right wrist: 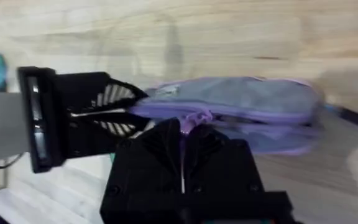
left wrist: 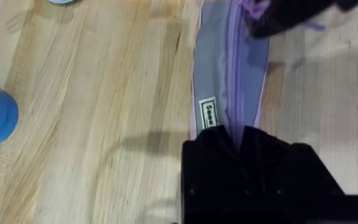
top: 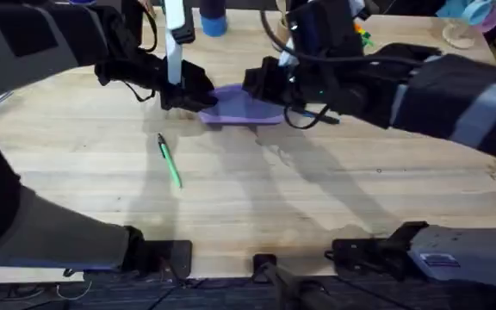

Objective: Unzip the bag, pick up the pens from the table one at a time and place them inside, then zip the bag closed.

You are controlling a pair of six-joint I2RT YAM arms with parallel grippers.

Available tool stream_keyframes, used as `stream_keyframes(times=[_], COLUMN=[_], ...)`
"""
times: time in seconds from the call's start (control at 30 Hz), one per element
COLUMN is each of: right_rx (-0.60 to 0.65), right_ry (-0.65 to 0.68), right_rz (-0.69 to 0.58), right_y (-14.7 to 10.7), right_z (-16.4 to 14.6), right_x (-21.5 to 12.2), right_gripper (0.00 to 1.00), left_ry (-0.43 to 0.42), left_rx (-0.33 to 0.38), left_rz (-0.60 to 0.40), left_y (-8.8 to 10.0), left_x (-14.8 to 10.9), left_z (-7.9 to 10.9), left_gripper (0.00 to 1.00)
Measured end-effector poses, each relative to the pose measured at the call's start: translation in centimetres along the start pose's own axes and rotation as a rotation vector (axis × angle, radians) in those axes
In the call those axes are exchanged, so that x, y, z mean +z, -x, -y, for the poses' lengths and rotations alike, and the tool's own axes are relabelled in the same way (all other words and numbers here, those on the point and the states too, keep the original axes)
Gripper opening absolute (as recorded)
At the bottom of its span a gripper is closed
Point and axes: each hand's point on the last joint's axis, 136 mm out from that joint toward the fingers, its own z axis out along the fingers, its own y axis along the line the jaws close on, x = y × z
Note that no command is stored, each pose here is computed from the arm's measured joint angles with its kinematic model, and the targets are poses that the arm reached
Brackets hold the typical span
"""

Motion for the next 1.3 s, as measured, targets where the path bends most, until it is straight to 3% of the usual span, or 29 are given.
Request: stream_keyframes(times=[0.5,0.83,0.87,0.9,1.1,1.3], right_rx=[-0.028,-0.065,-0.073,-0.08,-0.139,-0.182], right_ry=[0.08,0.065,0.056,0.047,0.019,-0.031], right_rz=[-0.067,-0.101,-0.109,-0.117,-0.128,-0.089], right_y=[-3.1,-3.9,-4.1,-4.1,-3.3,-1.3], right_z=[-5.2,-5.0,-4.8,-4.5,-3.3,-1.2], right_x=[4.0,3.8,3.6,3.3,-0.6,-4.9], right_gripper=[0.031,0.031,0.057,0.166,0.948,0.996], left_ry=[0.002,0.001,0.001,0.001,0.003,0.003], left_rx=[-0.006,-0.006,-0.006,-0.006,-0.002,-0.002], left_rz=[-0.005,-0.005,-0.005,-0.004,-0.001,-0.001], left_y=[-0.2,-0.2,-0.2,-0.2,-0.1,-0.1], left_x=[-0.1,-0.1,-0.1,-0.1,-0.1,-0.1], left_z=[0.0,0.0,0.0,0.0,-0.1,-0.1], left_gripper=[0.043,0.043,0.043,0.043,0.043,0.043])
